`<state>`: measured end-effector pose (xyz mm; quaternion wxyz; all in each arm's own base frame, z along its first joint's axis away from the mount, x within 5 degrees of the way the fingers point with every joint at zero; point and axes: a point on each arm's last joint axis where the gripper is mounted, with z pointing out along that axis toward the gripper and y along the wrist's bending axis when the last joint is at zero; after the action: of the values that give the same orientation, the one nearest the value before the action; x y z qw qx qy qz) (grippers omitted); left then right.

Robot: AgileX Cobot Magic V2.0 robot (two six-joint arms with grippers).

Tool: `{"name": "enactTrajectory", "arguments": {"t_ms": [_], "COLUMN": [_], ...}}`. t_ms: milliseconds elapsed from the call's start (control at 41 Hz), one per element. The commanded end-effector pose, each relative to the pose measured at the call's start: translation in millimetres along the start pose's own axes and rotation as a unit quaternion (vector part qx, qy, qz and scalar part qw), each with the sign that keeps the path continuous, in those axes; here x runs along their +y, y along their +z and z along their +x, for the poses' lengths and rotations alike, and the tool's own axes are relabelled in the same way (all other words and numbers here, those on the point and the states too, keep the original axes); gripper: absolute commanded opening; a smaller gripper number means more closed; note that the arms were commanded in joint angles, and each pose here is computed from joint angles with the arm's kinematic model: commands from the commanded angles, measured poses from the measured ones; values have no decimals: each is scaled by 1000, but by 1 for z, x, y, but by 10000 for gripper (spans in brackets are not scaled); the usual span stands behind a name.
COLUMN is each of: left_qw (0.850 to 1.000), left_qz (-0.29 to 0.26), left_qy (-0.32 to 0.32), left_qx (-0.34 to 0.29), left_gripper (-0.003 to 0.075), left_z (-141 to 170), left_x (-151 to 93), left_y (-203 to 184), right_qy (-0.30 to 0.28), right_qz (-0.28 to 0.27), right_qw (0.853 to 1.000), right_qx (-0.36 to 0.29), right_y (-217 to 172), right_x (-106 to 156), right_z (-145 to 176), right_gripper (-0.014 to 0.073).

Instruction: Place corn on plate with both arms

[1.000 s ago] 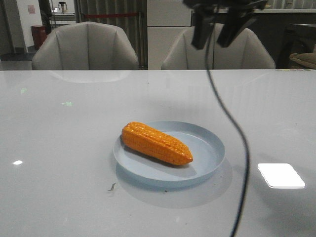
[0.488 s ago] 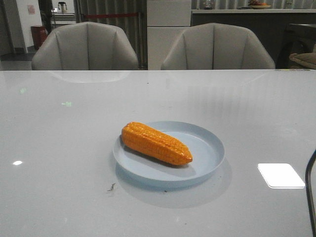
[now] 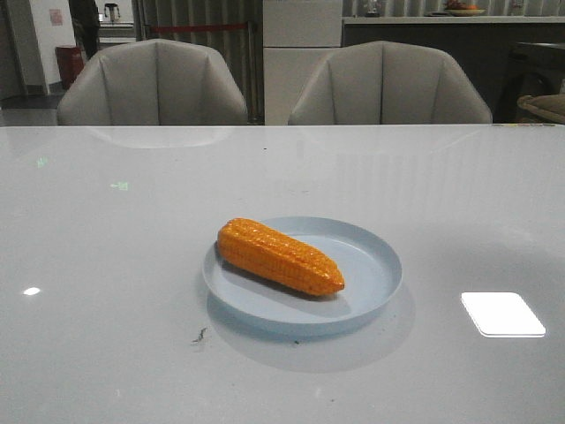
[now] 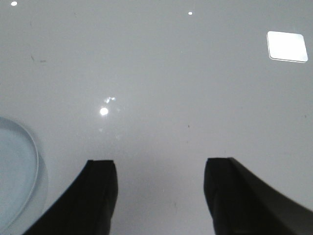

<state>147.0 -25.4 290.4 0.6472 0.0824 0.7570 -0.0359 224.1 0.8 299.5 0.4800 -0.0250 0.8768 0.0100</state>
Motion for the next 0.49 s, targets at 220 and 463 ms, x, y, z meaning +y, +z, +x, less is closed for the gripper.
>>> {"name": "enactTrajectory", "arguments": {"t_ms": [220, 463], "left_qw": [998, 998], "left_qz": [-18, -18], "left_qy": [-7, -7], "left_qx": [-57, -57], "left_gripper": [250, 250], "left_z": [-18, -18], "left_x": [4, 4], "left_y": [-2, -2], "right_qy": [0, 0], "right_qz": [15, 14], "right_qw": [996, 996], "right_qx": [-85, -85], "right_y": [-46, -49], "right_x": [2, 3], "right_z": [40, 43], "right_gripper": [498, 498]}}
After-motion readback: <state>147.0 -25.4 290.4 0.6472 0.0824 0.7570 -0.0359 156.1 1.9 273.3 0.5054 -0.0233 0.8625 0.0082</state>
